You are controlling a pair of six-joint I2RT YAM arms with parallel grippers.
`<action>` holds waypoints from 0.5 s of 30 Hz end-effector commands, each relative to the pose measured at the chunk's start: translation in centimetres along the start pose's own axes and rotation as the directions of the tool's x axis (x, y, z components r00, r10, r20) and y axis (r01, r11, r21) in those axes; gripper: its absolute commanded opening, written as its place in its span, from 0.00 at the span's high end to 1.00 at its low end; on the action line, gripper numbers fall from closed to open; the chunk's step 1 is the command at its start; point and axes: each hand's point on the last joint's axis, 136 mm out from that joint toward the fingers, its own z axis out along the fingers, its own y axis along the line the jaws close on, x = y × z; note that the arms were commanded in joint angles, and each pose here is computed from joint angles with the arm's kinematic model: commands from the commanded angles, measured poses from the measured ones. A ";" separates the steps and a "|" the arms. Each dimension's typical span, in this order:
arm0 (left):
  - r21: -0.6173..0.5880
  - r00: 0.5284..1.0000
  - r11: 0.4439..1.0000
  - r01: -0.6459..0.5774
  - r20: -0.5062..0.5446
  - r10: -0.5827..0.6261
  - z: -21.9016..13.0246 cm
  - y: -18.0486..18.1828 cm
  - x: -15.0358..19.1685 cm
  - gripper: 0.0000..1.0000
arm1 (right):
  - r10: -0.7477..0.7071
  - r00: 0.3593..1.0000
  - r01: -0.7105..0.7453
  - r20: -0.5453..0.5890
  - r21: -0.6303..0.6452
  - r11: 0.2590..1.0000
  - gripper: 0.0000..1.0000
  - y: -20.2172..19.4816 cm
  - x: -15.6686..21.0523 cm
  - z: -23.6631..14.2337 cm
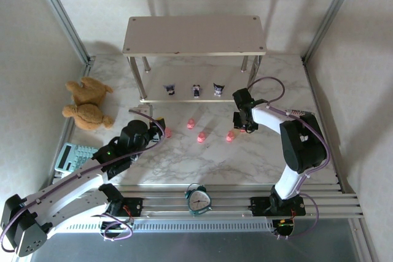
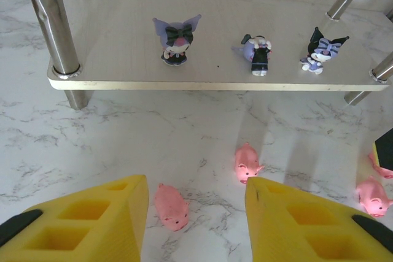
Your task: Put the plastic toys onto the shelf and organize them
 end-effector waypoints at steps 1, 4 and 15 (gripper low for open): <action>-0.023 1.000 1.000 -0.003 0.026 0.004 -0.2 0.2 -1.4 0.55 | 0.008 1.000 -0.009 -0.026 -0.011 1.000 0.75 -0.1 0.7 0.6; -0.025 1.000 1.000 -0.002 0.028 0.002 -0.2 0.2 -1.4 0.55 | 0.011 1.000 -0.011 -0.016 -0.018 1.000 0.86 -0.1 0.8 0.4; -0.014 0.998 0.999 -0.038 0.054 0.038 -0.8 -1.3 -5.4 0.56 | 0.029 0.965 0.005 0.260 -0.131 0.991 0.88 -0.8 -3.4 -14.4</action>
